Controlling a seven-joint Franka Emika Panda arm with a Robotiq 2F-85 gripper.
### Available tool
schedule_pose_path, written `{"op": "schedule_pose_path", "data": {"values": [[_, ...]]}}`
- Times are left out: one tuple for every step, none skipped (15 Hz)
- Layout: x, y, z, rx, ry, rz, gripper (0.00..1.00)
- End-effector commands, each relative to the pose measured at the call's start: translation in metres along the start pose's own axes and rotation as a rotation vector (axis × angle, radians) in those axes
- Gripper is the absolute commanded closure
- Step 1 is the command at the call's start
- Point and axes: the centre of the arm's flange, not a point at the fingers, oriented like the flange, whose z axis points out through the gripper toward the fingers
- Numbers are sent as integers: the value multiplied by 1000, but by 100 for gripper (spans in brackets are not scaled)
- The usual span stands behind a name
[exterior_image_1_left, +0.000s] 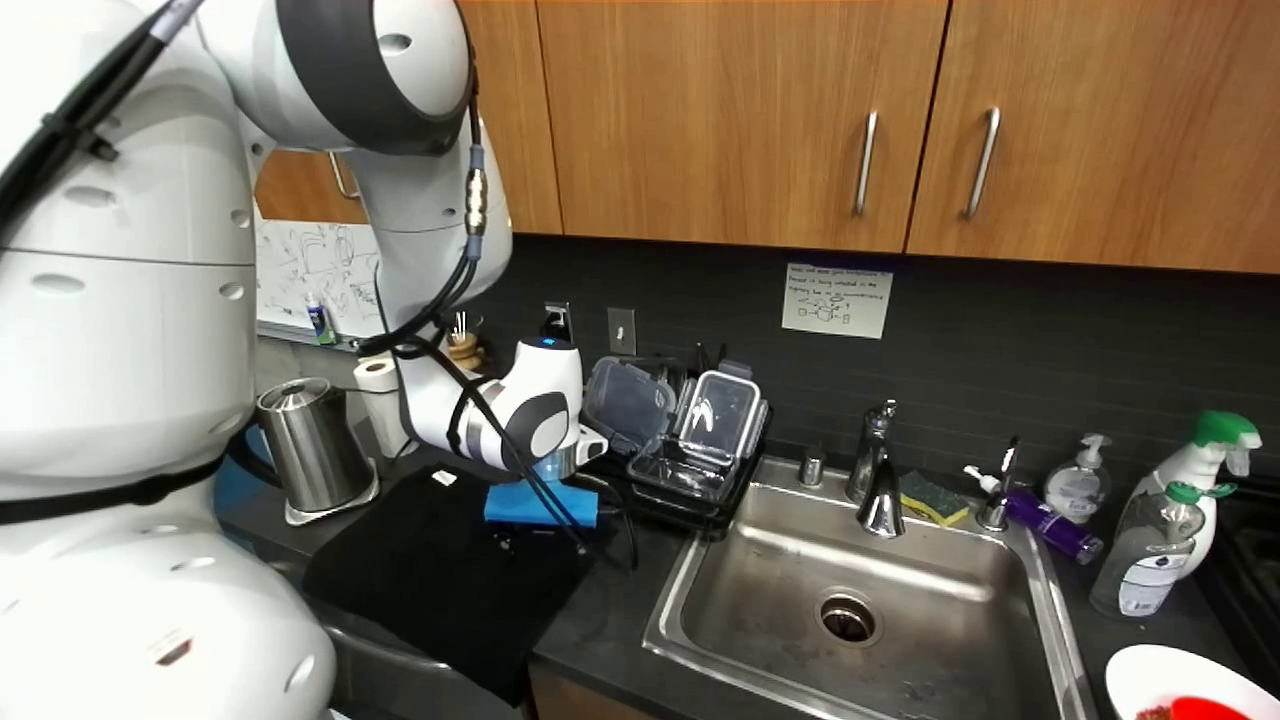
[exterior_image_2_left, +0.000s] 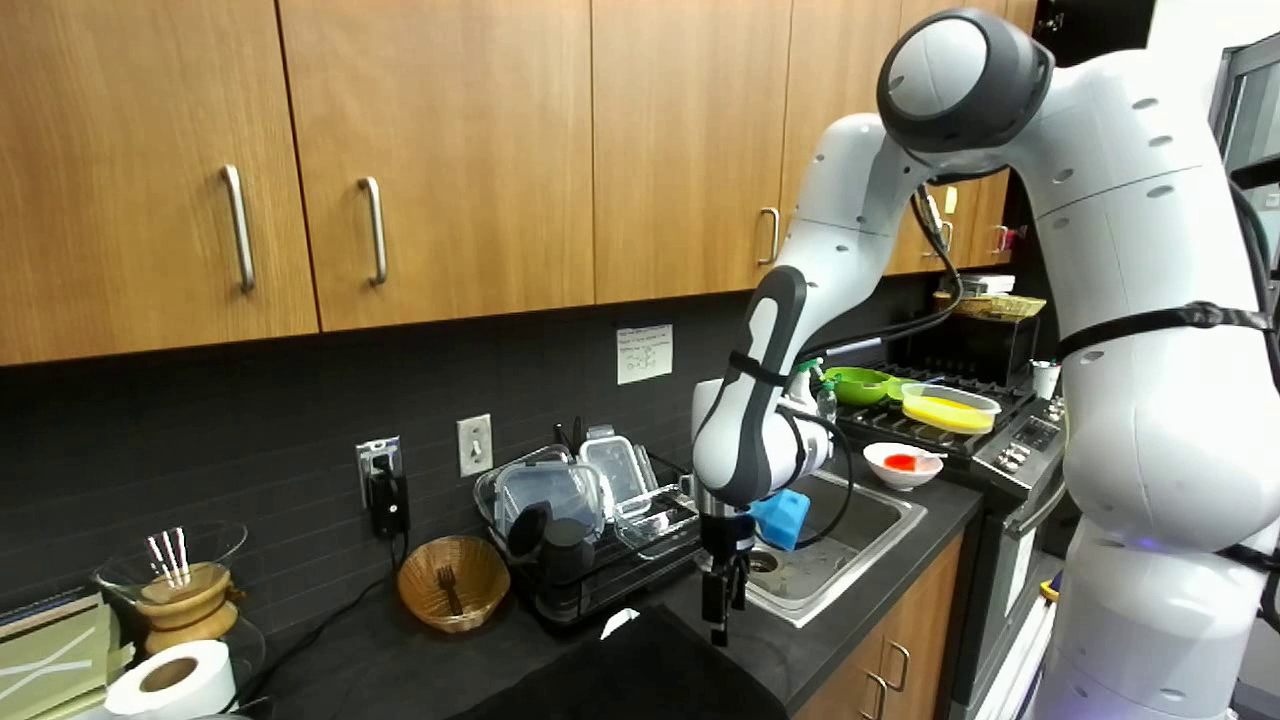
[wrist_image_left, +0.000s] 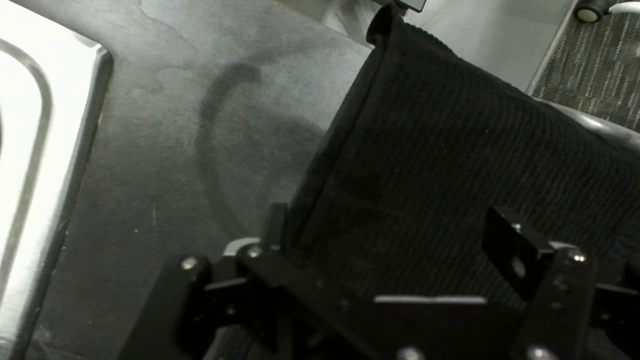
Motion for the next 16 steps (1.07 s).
{"op": "schedule_pose_path", "data": {"values": [[18, 11, 8, 21, -20, -10, 0], [22, 13, 10, 24, -24, -11, 0], [25, 16, 12, 29, -27, -11, 0], [29, 18, 13, 36, -28, -9, 0], [31, 20, 15, 42, -30, -8, 0], [33, 23, 18, 50, -31, -8, 0], [35, 25, 21, 56, -34, -5, 0], [36, 26, 24, 61, -39, -3, 0], [36, 28, 26, 66, -42, -1, 0], [36, 29, 29, 71, -46, 1, 0], [37, 31, 31, 76, -52, 3, 0], [37, 31, 34, 81, -57, 4, 0], [37, 31, 36, 87, -63, 5, 0], [37, 31, 39, 91, -71, 9, 0], [37, 30, 42, 95, -81, 9, 0], [37, 29, 44, 101, -91, 10, 0]]}}
